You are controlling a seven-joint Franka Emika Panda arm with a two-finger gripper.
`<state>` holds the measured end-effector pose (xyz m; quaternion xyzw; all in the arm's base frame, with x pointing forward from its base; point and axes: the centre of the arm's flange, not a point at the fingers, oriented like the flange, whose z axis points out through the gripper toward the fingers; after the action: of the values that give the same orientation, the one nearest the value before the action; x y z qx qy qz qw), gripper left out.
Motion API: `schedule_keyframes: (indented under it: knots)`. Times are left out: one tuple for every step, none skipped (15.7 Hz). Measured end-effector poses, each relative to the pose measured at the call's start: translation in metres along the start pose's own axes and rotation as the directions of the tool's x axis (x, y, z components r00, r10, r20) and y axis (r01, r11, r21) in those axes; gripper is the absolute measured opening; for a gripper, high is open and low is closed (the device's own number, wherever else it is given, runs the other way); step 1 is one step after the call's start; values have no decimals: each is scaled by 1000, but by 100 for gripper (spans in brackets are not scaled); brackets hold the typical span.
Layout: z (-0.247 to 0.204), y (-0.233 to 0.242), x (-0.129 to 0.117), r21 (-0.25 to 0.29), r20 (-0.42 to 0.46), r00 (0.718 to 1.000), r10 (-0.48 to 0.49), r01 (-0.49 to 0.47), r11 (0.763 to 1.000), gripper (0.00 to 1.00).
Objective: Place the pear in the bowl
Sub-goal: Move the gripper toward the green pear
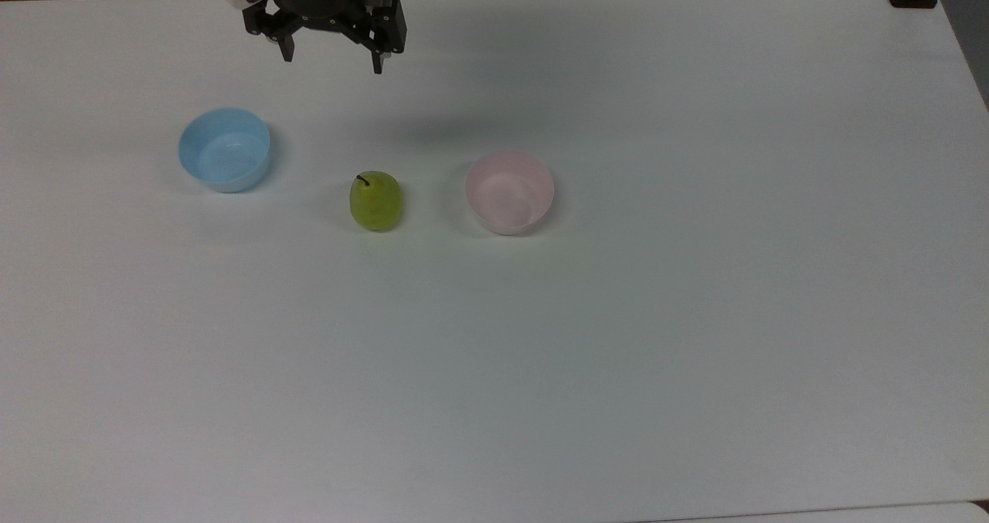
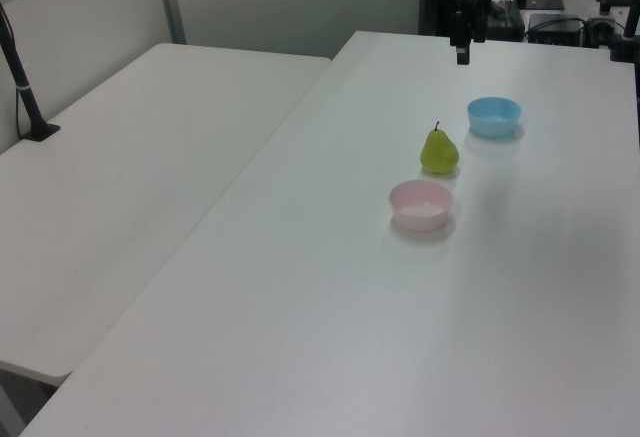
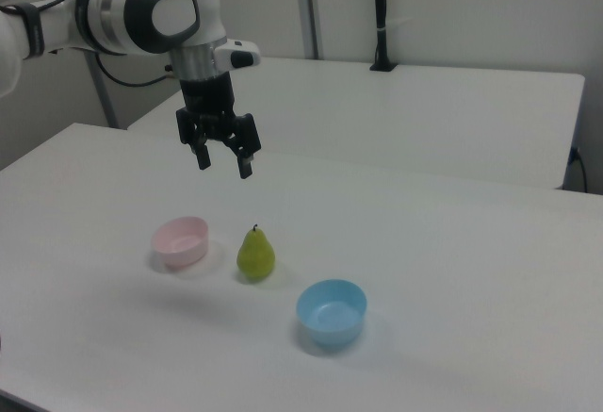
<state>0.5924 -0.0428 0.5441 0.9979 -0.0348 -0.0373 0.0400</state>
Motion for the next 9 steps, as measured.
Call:
schedule_keyframes:
  knots:
    - [2, -1, 1, 0, 3, 1000, -1, 1, 1000, 100]
    - [2, -1, 1, 0, 4, 1000, -1, 1, 1000, 100]
    - [3, -1, 1, -1, 5, 1000, -2, 2, 1000, 100]
    - [4, -2, 2, -1, 7, 1000, -3, 3, 1000, 100]
    - [5, -3, 2, -1, 9, 1000, -4, 4, 1000, 100]
    - [6, -3, 2, -1, 10, 1000, -4, 4, 1000, 100]
    - [6, -3, 3, -1, 11, 1000, -4, 4, 1000, 100]
    - [6, -3, 3, -1, 11, 1000, -4, 4, 1000, 100]
    - [7, -3, 3, -1, 11, 1000, -4, 4, 1000, 100]
